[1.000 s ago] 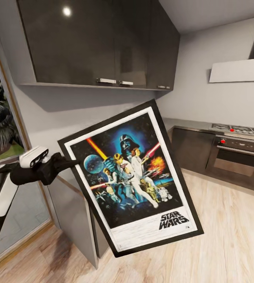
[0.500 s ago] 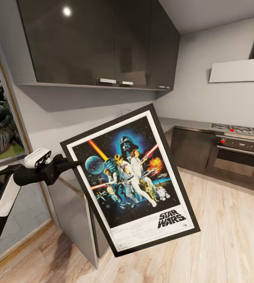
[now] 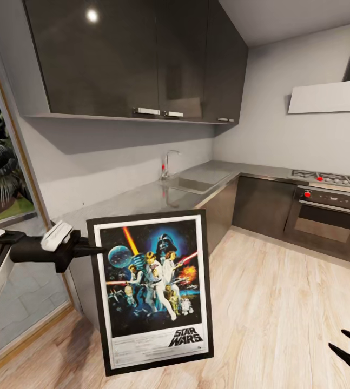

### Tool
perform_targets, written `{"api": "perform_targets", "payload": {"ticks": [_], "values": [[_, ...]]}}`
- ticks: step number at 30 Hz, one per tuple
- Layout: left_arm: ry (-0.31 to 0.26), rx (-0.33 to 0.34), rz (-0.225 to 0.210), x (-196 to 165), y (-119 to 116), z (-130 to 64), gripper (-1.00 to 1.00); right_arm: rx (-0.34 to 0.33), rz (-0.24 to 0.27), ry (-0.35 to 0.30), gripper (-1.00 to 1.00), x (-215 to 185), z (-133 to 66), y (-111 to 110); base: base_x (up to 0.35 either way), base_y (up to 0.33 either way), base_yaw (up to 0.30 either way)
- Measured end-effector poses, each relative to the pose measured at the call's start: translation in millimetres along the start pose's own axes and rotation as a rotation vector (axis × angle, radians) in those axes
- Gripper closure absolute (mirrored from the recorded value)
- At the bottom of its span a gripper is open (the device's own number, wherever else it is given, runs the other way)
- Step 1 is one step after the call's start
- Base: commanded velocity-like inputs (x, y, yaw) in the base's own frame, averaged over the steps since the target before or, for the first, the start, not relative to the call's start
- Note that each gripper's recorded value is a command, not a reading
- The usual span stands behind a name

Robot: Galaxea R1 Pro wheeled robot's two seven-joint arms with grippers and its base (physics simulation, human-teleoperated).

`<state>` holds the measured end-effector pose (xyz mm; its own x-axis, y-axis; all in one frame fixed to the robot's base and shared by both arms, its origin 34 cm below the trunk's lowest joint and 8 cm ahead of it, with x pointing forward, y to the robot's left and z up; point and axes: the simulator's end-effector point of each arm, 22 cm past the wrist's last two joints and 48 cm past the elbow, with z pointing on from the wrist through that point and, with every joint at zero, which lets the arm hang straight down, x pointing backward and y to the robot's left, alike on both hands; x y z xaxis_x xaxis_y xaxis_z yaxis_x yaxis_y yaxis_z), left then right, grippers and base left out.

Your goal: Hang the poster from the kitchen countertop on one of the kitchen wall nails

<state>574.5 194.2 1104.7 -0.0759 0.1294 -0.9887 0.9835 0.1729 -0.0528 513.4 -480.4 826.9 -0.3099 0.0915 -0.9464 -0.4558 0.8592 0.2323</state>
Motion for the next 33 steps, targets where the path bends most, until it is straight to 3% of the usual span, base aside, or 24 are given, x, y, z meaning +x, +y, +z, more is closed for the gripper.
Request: {"api": "perform_targets", "payload": {"ticks": [3,5,8,10,14,19,27,33], "values": [[0.009,-0.007,0.007,2.1,1.6,-0.9,1.0,-0.054,-0.006,0.018,-1.0,-10.7,19.7,10.3,0.0,0.0,0.0],[0.014,-0.01,0.021,2.9,2.1,-1.7,1.0,-0.148,-0.05,0.068,-1.0,-16.3,46.7,33.6,0.0,0.0,0.0],[0.016,-0.01,0.027,2.5,1.7,-1.7,1.0,-0.207,-0.085,0.099,-1.0,-18.8,62.5,49.7,0.0,0.0,0.0],[0.016,-0.01,0.029,2.4,1.5,-1.6,1.0,-0.229,-0.101,0.101,-1.0,-23.9,69.1,54.8,0.0,0.0,0.0],[0.017,-0.01,0.032,2.0,1.1,-1.5,1.0,-0.342,-0.115,0.101,-1.0,-39.1,80.5,78.3,0.0,0.0,0.0],[0.017,-0.004,0.052,-2.2,-3.0,-0.1,1.0,-0.475,-0.116,0.166,-1.0,-33.1,98.9,112.5,0.0,0.0,0.0],[-0.017,-0.032,0.077,-16.1,-1.4,-10.9,1.0,-0.508,-0.11,0.187,-1.0,-25.4,106.7,124.0,0.0,0.0,0.0],[-0.027,-0.038,0.098,-23.0,-3.9,-13.2,1.0,-0.531,-0.057,0.177,-1.0,-11.4,118.4,139.2,0.0,0.0,0.0]]}}
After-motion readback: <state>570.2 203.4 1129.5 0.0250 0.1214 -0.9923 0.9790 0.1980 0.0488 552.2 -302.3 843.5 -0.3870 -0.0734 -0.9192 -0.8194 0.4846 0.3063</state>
